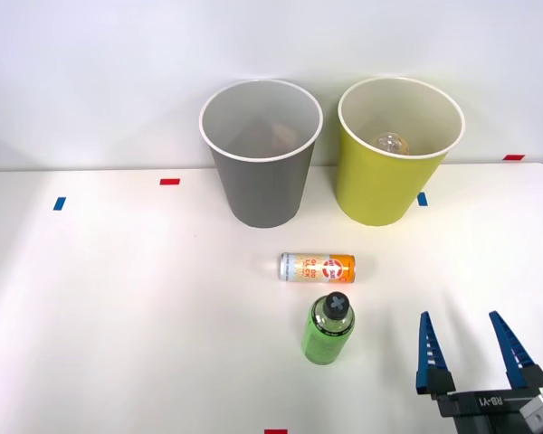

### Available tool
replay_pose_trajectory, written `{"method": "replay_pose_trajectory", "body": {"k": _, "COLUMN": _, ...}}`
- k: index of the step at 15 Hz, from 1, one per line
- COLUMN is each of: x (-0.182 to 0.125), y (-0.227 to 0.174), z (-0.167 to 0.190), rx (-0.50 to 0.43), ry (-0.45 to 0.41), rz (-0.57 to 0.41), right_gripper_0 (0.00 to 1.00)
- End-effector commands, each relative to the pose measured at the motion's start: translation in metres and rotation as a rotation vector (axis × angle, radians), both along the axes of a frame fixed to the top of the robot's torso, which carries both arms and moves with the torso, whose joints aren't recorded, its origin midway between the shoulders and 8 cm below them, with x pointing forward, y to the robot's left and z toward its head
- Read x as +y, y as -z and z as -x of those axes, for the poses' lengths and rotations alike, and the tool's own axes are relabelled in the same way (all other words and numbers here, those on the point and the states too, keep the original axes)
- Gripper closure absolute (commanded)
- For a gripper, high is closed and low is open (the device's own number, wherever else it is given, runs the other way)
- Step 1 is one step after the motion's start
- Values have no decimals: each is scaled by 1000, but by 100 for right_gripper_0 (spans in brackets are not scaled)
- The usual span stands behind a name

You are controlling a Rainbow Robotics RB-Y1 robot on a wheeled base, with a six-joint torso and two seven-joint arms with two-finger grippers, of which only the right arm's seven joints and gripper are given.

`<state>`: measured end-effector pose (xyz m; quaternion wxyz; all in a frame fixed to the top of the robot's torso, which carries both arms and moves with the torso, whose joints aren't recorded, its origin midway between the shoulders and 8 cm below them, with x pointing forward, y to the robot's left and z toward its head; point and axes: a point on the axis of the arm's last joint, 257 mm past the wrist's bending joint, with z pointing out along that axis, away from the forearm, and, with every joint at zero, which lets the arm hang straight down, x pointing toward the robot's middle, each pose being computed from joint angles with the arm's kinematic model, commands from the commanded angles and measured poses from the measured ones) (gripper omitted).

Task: Put cans in the gray bin, plastic bottles in the light green bin

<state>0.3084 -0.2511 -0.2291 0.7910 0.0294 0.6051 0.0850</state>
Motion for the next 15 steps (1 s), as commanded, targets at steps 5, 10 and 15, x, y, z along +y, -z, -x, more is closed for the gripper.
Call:
{"method": "replay_pose_trajectory", "body": {"k": 5, "x": -15, "y": 37, "z": 68, "rx": 76, "ry": 93, "rz": 205, "right_gripper_0": 0}}
{"method": "replay_pose_trajectory", "body": {"k": 10, "x": -9, "y": 49, "z": 104, "rx": 131, "ry": 80, "rz": 203, "right_gripper_0": 0}}
{"method": "replay_pose_trajectory", "body": {"k": 15, "x": 2, "y": 55, "z": 106, "rx": 153, "ry": 55, "rz": 187, "right_gripper_0": 0}}
